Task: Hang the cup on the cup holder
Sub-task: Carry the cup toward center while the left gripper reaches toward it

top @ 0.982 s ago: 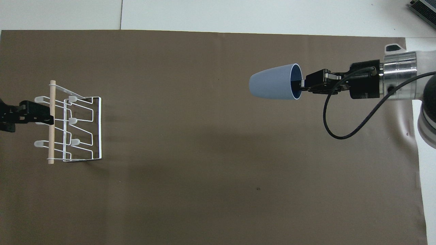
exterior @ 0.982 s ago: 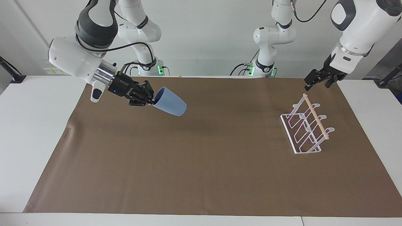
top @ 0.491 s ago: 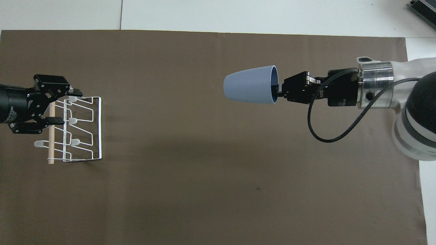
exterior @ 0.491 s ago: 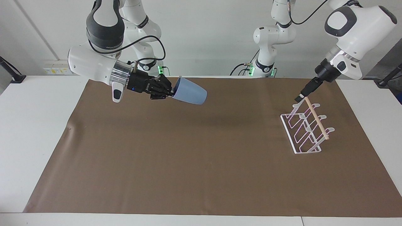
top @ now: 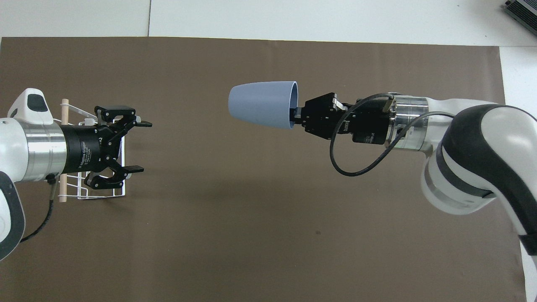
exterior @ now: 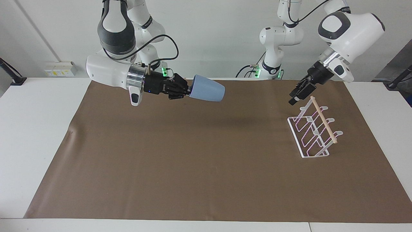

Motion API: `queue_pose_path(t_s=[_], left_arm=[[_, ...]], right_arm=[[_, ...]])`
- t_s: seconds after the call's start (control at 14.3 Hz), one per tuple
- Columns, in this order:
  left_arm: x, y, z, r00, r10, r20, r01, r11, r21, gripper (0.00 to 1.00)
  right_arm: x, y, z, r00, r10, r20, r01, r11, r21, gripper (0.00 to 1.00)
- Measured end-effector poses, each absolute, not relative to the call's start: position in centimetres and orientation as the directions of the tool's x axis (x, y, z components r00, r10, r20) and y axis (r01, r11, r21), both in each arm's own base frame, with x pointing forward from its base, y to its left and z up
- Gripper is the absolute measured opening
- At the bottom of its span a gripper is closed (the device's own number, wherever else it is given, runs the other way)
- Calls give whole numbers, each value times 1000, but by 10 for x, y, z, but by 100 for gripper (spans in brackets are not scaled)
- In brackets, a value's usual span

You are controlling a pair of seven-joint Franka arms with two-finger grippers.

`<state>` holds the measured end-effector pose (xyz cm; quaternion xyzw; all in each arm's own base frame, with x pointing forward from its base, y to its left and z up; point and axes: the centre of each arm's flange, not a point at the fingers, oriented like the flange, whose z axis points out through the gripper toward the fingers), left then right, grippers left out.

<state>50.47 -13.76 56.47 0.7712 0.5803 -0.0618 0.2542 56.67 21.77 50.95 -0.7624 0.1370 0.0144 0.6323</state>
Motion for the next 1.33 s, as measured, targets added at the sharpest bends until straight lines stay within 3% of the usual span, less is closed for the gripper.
queue_pose_path(t_s=[0.21,0.63,0.91,1.33], left_arm=[[508,-140,574,187,880,-437,953,-55,298,100],[510,-178,583,-122,821,-559,932,288,220,100],[499,-219,586,-186,785,-592,917,354,182,100],[483,-261,589,-160,773,-614,913,352,206,100]], right_arm=[[557,247,506,959,-206,-197,-233,-169,-958,5],[558,247,505,955,-223,-194,-235,-173,-957,5],[553,253,495,956,-229,-182,-228,-193,-954,5],[549,261,495,971,-212,-112,-159,-216,-963,5]])
